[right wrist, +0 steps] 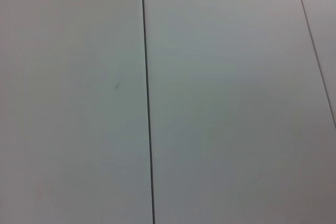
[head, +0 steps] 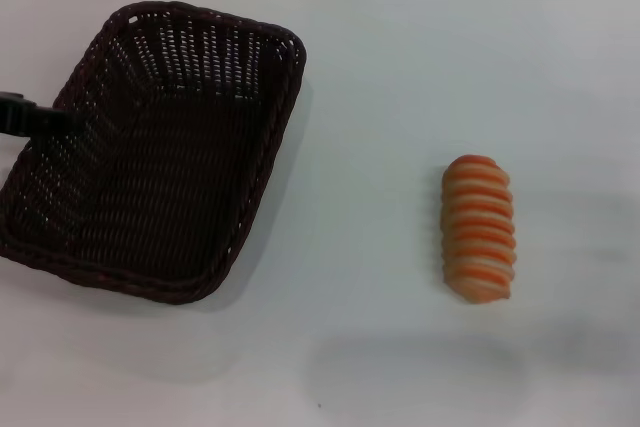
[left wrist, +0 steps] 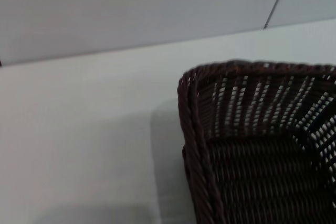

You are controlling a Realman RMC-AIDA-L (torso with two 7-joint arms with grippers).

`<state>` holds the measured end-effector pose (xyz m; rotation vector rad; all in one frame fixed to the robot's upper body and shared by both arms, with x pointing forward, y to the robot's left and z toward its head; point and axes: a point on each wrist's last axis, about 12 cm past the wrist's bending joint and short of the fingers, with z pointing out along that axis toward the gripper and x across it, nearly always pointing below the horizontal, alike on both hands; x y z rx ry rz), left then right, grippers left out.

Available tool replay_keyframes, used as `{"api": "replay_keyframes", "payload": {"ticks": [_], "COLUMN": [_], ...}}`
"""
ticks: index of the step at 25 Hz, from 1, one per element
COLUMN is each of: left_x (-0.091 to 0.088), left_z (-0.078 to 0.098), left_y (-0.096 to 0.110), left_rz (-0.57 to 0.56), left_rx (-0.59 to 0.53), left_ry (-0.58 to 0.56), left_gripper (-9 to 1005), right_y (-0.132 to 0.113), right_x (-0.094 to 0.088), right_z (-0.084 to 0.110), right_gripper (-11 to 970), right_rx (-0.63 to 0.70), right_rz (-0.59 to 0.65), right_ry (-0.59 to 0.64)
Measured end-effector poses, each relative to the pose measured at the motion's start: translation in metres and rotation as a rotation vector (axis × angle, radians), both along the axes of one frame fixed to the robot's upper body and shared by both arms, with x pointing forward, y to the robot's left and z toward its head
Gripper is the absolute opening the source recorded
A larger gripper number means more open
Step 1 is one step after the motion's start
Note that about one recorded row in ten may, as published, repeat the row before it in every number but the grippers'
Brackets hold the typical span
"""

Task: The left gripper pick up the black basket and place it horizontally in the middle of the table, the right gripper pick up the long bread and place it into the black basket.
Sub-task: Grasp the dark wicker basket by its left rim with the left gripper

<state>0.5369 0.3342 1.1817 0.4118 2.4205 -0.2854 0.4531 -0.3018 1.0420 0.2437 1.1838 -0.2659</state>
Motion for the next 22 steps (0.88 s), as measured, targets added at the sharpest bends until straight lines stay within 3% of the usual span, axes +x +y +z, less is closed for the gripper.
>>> {"api": "replay_keyframes", "payload": {"ticks": [13, 22], "left_x": [0.01, 0.015], "left_z": [-0.03, -0.036], "left_y": [0.003, 0.002], "left_rz": [0.024, 0.015], "left_rx": [0.044, 0.063], "left_ry": [0.058, 0.082], "left_gripper": [859, 859], "right_y": [0.0, 0.0], "right_x": [0.0, 0.001], "right_z": [0.001, 0.001], "right_gripper": [715, 715], "right_rx": [-0.002, -0.002], "right_rz": [-0.001, 0.0], "right_ry": [-0.005, -0.008]}}
